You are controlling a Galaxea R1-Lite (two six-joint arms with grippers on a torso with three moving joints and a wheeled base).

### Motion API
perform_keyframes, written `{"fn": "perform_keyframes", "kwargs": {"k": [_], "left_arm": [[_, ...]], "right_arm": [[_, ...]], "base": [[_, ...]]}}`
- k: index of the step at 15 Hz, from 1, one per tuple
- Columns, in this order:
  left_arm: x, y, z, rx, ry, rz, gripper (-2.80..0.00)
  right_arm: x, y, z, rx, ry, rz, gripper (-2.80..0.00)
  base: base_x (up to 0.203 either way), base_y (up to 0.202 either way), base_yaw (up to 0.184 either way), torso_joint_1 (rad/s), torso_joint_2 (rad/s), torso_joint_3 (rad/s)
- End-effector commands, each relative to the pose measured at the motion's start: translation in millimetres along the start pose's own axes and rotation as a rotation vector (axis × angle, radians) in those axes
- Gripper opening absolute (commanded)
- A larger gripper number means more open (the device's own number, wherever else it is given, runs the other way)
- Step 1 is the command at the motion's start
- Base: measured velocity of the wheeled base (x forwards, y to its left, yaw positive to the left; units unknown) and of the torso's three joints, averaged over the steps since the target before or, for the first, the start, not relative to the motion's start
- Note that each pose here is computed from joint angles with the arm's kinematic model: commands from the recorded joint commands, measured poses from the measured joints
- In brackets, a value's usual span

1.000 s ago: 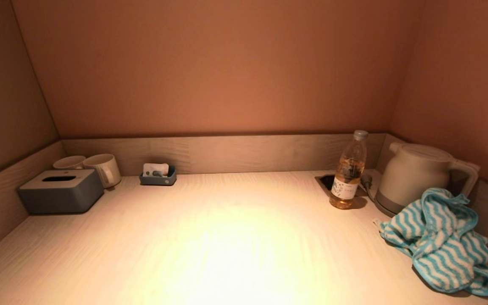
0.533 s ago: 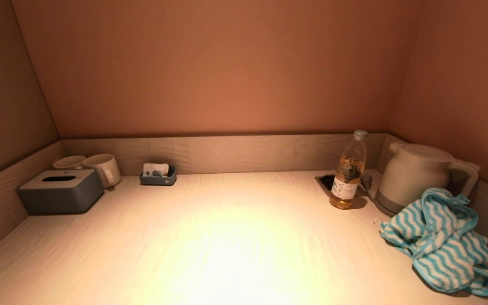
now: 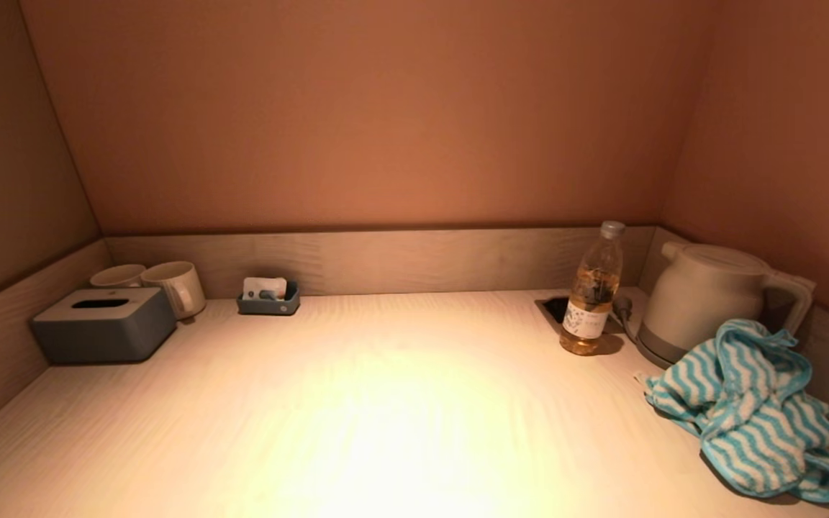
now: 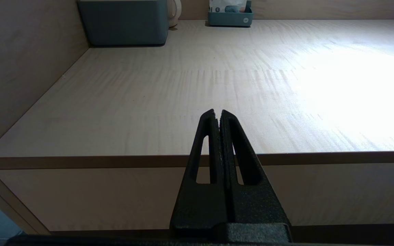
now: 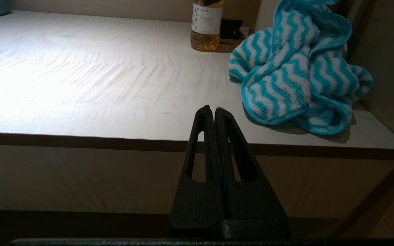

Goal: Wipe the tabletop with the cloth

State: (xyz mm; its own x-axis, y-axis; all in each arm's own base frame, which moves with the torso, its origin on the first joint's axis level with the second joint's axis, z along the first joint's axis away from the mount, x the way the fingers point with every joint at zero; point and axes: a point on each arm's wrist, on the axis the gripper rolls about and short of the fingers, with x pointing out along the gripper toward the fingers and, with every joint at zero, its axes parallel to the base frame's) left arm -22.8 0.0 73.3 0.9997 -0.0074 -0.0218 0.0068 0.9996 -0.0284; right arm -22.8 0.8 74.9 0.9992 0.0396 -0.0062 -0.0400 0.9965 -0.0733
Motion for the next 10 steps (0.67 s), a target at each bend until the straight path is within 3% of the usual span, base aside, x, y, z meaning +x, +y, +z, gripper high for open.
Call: {"fn": "perform_keyframes", "kwargs": {"k": [1, 10], "left_arm": [[0.0, 0.0, 0.0, -0.001, 0.000, 0.000, -2.80], [0.0, 0.0, 0.0, -0.001, 0.000, 0.000, -2.80]], "right_arm": [[0.0, 0.0, 0.0, -0.001, 0.000, 0.002, -2.80], [0.0, 0.0, 0.0, 0.000, 0.000, 0.001, -2.80]], "base": [[0.000, 0.000, 0.000, 0.000, 0.00, 0.000], [0.000, 0.000, 0.000, 0.000, 0.00, 0.000]]}}
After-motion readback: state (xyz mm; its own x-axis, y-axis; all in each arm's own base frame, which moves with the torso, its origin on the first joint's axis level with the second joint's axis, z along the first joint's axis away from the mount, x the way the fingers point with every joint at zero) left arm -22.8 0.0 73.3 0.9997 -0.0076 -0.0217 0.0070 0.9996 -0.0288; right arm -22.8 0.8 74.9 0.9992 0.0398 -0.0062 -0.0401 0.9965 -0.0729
